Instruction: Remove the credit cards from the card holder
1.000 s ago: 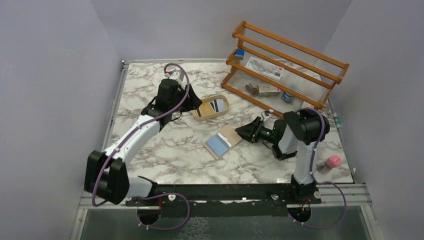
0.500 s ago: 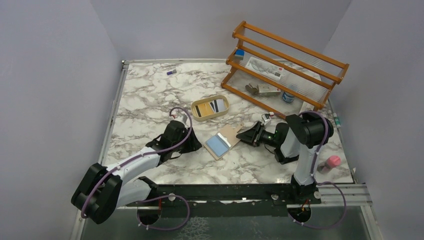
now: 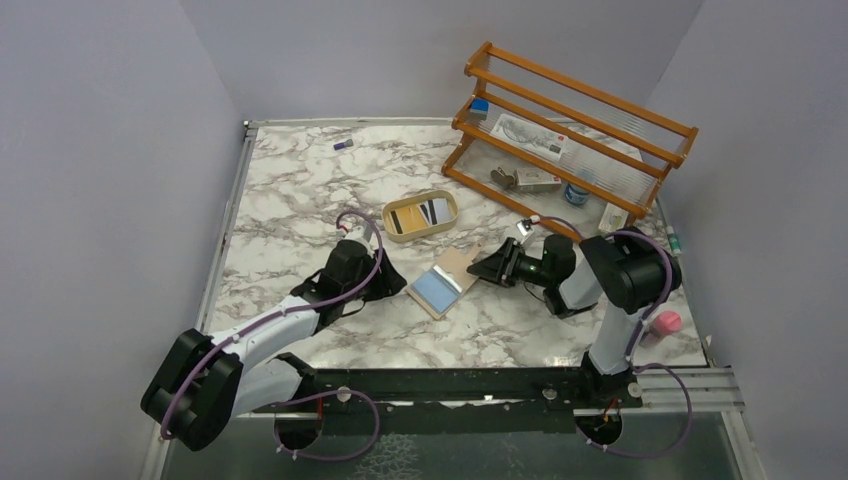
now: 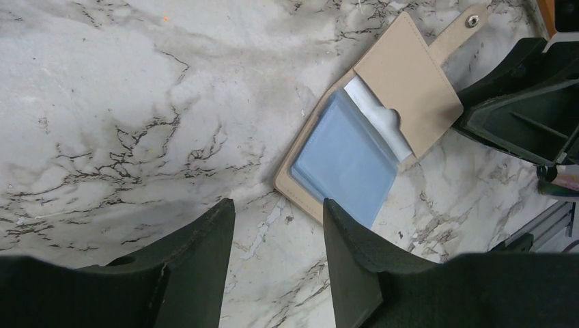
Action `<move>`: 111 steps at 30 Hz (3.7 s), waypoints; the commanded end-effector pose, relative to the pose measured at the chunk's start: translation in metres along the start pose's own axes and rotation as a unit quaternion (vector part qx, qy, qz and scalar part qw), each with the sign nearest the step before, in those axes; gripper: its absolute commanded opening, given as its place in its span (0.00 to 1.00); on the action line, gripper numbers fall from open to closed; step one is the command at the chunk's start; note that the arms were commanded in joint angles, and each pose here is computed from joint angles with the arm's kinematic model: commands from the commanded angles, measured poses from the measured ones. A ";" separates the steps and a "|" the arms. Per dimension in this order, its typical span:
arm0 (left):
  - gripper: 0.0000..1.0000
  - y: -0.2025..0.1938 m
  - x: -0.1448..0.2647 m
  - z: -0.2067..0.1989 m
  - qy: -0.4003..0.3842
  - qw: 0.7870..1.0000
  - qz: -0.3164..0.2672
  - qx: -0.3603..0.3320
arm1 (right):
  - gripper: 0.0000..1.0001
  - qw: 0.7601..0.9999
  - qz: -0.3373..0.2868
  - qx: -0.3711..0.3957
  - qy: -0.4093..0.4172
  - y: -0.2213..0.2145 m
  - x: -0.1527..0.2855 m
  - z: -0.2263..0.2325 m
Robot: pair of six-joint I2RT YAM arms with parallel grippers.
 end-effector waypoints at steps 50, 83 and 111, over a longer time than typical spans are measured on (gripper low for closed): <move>0.52 0.011 -0.019 -0.048 -0.397 0.909 -0.025 0.126 | 0.01 0.966 -0.161 -0.004 0.200 0.104 0.006 0.135; 0.50 0.048 0.038 -0.154 -0.567 0.808 -0.157 0.017 | 0.01 0.958 -0.189 0.052 0.210 0.120 0.040 0.193; 0.11 0.047 0.110 -0.147 -0.612 0.759 -0.218 0.022 | 0.01 0.965 -0.190 0.055 0.174 0.104 0.042 0.175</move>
Point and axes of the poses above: each gripper's point midway between its finger pads, its own x axis back along the fingers, its own z axis along the line the jaws close on, y = z × x, the point moved 7 cm from there along x, back along the fingers, and after that the axes turned 13 degrees about x, right-handed, at the moved point
